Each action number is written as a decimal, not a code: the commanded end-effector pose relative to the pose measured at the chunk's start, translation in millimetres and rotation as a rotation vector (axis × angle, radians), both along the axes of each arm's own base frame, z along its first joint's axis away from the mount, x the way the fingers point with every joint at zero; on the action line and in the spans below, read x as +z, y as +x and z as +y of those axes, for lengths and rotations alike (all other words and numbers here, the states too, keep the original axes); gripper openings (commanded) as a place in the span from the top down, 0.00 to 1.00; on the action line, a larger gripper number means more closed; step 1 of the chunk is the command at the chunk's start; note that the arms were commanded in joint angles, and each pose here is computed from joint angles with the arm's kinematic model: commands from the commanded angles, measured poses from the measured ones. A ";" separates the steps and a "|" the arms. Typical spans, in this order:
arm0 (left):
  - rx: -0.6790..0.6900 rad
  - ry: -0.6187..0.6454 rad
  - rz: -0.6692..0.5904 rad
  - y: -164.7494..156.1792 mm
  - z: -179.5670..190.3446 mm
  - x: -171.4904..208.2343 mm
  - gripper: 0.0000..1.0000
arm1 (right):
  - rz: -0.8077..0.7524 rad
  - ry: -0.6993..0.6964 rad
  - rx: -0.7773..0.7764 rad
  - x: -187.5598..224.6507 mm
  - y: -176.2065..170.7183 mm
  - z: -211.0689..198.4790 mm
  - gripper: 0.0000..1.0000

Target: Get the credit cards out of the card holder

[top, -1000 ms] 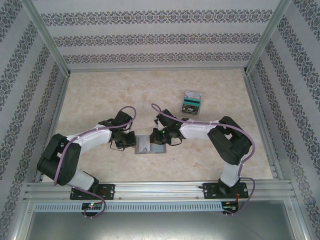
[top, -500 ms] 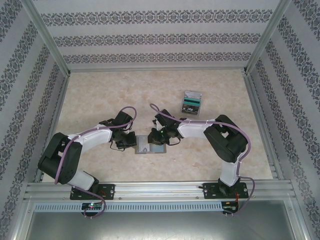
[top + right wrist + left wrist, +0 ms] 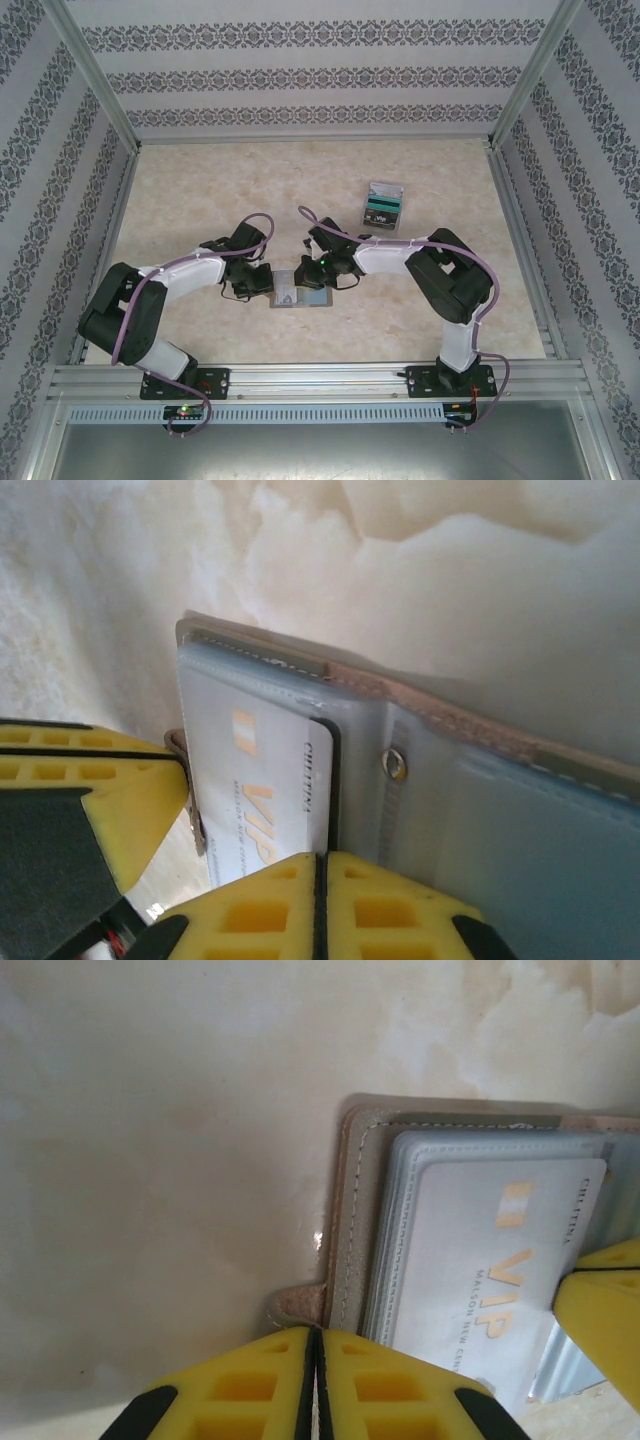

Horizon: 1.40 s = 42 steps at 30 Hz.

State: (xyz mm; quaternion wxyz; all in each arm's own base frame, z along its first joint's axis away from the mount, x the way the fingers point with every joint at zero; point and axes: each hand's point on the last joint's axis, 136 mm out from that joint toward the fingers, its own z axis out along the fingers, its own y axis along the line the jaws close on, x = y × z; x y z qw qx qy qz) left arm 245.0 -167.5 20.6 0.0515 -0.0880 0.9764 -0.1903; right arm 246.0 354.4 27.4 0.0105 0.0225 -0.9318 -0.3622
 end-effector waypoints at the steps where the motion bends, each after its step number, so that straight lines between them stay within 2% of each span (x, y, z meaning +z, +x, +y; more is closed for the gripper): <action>1: 0.018 0.008 0.020 2.2 2.1 -1.7 0.94 | -0.006 0.008 0.018 2.4 -0.7 5.7 1.00; 5: 0.028 0.051 0.035 1.2 8.7 -5.3 1.00 | -0.012 -0.003 0.005 3.2 2.0 -4.8 1.00; 13: 0.031 0.059 0.043 1.8 9.3 -7.1 1.00 | -0.011 -0.020 -0.023 2.8 4.1 -28.0 1.00; 17: 0.031 0.053 0.041 3.1 8.0 -6.3 1.00 | -0.009 -0.007 -0.024 3.2 4.8 -24.1 0.99; 20: 0.028 0.044 0.040 3.4 6.6 -5.6 1.00 | -0.007 0.010 -0.029 2.6 5.0 -18.8 0.88; 34: 0.025 0.032 0.041 1.7 5.3 -4.8 1.00 | 0.007 0.047 0.000 -1.2 0.4 0.5 0.82; 42: 0.025 0.024 0.038 2.0 4.1 -3.6 0.99 | 0.023 0.057 0.006 -5.3 -0.8 4.0 0.82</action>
